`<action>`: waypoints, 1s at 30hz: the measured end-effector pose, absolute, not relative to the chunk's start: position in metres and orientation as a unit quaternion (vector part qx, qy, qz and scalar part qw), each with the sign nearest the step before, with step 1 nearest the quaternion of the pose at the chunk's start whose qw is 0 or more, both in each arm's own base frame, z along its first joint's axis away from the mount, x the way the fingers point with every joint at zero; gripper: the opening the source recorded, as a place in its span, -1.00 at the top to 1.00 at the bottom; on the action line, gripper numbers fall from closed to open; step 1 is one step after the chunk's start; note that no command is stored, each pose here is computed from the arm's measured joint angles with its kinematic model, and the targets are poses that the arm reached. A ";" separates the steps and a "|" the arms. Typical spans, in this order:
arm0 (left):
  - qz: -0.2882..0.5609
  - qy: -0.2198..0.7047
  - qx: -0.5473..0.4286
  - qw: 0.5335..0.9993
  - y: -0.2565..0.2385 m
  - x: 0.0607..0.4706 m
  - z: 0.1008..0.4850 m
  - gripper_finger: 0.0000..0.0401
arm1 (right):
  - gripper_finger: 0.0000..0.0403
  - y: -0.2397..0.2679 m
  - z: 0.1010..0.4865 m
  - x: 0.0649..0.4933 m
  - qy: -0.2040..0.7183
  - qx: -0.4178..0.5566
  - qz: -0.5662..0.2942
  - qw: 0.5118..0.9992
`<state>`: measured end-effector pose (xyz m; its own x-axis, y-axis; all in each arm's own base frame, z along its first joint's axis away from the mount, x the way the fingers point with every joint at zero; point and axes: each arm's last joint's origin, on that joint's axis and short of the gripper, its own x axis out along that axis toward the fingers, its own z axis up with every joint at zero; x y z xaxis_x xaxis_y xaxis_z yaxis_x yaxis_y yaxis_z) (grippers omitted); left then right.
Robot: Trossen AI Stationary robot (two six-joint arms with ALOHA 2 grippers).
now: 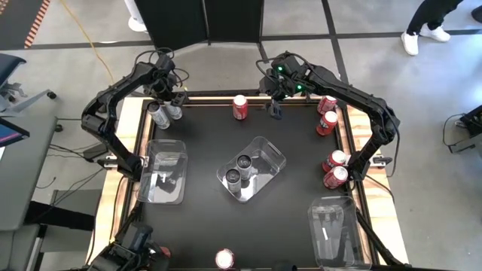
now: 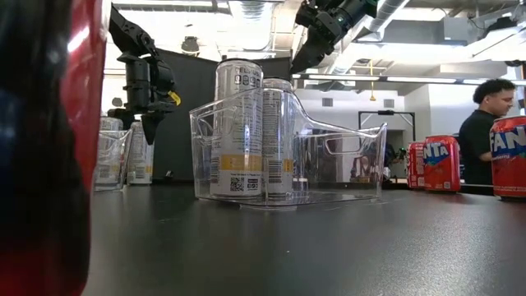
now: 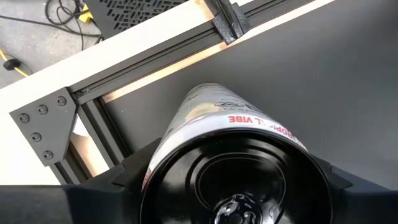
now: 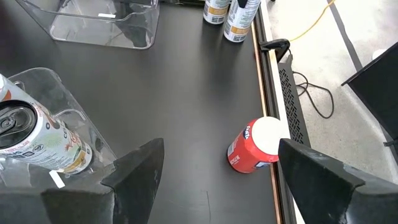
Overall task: Sort soda cans
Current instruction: Put the white soda can into the middle transparent bin
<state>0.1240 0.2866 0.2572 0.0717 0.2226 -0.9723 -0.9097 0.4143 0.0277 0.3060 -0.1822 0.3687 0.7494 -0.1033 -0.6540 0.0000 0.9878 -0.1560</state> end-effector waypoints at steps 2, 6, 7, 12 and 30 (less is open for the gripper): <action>0.428 0.530 -0.323 0.657 0.286 0.124 0.257 -0.25 | -0.64 -0.182 0.369 0.306 0.353 -0.073 -0.028 0.932; 0.426 0.532 -0.321 0.658 0.286 0.124 0.257 -0.25 | -0.64 -0.182 0.369 0.306 0.353 -0.073 -0.028 0.932; 0.425 0.533 -0.320 0.658 0.286 0.124 0.257 -0.25 | -0.64 -0.182 0.369 0.306 0.353 -0.073 -0.028 0.932; 0.421 0.536 -0.315 0.660 0.286 0.124 0.257 -0.25 | -0.64 -0.182 0.369 0.306 0.353 -0.073 -0.028 0.932; 0.407 0.549 -0.310 0.661 0.284 0.123 0.257 -0.24 | -0.64 -0.182 0.369 0.306 0.353 -0.073 -0.028 0.932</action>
